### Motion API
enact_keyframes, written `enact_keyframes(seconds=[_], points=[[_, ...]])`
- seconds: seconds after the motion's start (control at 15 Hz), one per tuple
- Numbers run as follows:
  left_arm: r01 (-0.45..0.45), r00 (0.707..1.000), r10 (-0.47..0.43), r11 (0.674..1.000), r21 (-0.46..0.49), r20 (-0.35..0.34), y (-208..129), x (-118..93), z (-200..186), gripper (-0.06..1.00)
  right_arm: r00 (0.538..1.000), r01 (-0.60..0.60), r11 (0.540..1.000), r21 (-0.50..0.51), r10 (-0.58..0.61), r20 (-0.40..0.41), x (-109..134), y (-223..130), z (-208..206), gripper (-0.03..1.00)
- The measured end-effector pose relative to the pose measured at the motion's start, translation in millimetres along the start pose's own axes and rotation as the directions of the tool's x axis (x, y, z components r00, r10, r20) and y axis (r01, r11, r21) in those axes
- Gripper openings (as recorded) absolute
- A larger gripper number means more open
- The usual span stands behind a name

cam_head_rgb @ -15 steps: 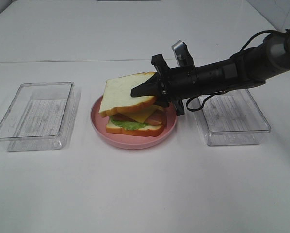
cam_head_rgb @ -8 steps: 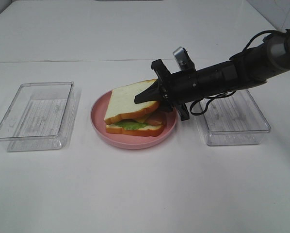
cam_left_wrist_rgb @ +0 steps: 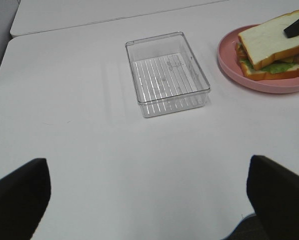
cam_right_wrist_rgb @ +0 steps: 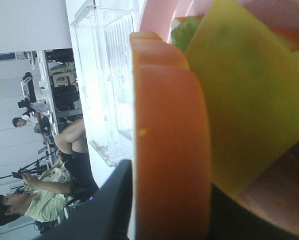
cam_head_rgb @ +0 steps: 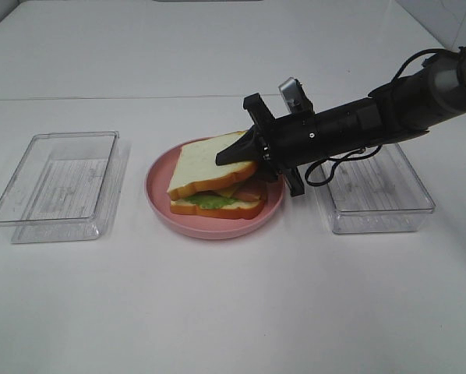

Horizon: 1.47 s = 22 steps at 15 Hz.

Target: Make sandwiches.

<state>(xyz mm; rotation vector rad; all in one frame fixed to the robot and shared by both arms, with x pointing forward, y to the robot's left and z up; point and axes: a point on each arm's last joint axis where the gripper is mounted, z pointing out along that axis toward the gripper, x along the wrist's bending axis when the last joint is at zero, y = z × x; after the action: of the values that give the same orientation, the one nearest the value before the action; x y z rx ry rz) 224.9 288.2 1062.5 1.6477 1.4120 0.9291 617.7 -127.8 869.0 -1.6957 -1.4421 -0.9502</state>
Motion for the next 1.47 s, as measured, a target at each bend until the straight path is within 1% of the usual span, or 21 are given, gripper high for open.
enact_keyframes(seconds=[0.07,0.13,0.2,0.27,0.4,0.53,0.6,0.8,1.0,1.07,1.13,1.2,1.33,1.4,1.47], points=[[0.0,1.0,0.0,1.0,0.0,0.0,0,0,0,0.99,1.0,0.0,1.0,0.002,0.0,-0.001,0,0,0,0.44],[0.0,1.0,0.0,1.0,0.0,0.0,0,0,0,0.99,1.0,0.0,1.0,0.006,0.0,-0.005,0,-1,0,0.57],[0.0,1.0,0.0,1.0,0.0,0.0,0,0,0,0.99,1.0,0.0,1.0,0.014,0.0,-0.012,1,-1,0,0.68],[0.0,1.0,0.0,1.0,0.0,0.0,0,0,0,0.99,1.0,0.0,1.0,0.026,0.0,-0.023,2,-2,0,0.73],[0.0,1.0,0.0,1.0,0.0,0.0,0,0,0,0.99,0.999,0.004,0.999,0.043,-0.003,-0.036,5,-4,-1,0.76],[0.0,1.0,0.0,1.0,0.0,0.0,0,0,0,0.99,0.999,0.028,0.999,0.041,-0.026,-0.029,13,-5,-6,0.77],[0.0,1.0,0.0,1.0,0.0,0.0,0,0,0,0.99,0.999,0.043,0.998,0.041,-0.043,-0.005,17,-6,-10,0.77],[0.0,1.0,0.0,1.0,0.0,0.0,0,0,0,0.99,0.993,0.054,0.998,0.035,-0.058,0.107,28,-9,-23,0.77],[0.0,1.0,0.0,1.0,0.0,0.0,0,0,0,0.99,0.972,0.082,0.995,0.064,-0.094,0.214,41,-15,-38,0.77],[0.0,1.0,0.0,1.0,0.0,0.0,0,0,0,0.99,0.968,0.088,0.994,0.063,-0.1,0.232,45,-17,-42,0.77],[0.0,1.0,0.0,1.0,0.0,0.0,0,0,0,0.99,0.953,0.108,0.992,0.069,-0.123,0.278,51,-20,-51,0.77],[0.0,1.0,0.0,1.0,0.0,0.0,0,0,0,0.99,0.901,0.184,0.98,0.072,-0.198,0.386,70,-30,-75,0.77],[0.0,1.0,0.0,1.0,0.0,0.0,0,0,0,0.99,0.83,0.288,0.956,0.059,-0.28,0.483,98,-45,-108,0.77],[0.0,1.0,0.0,1.0,0.0,0.0,0,0,0,0.99,0.775,0.346,0.937,0.047,-0.314,0.548,111,-54,-127,0.77],[0.0,1.0,0.0,1.0,0.0,0.0,0,0,0,0.99,0.726,0.396,0.918,0.016,-0.325,0.606,124,-64,-146,0.77]])
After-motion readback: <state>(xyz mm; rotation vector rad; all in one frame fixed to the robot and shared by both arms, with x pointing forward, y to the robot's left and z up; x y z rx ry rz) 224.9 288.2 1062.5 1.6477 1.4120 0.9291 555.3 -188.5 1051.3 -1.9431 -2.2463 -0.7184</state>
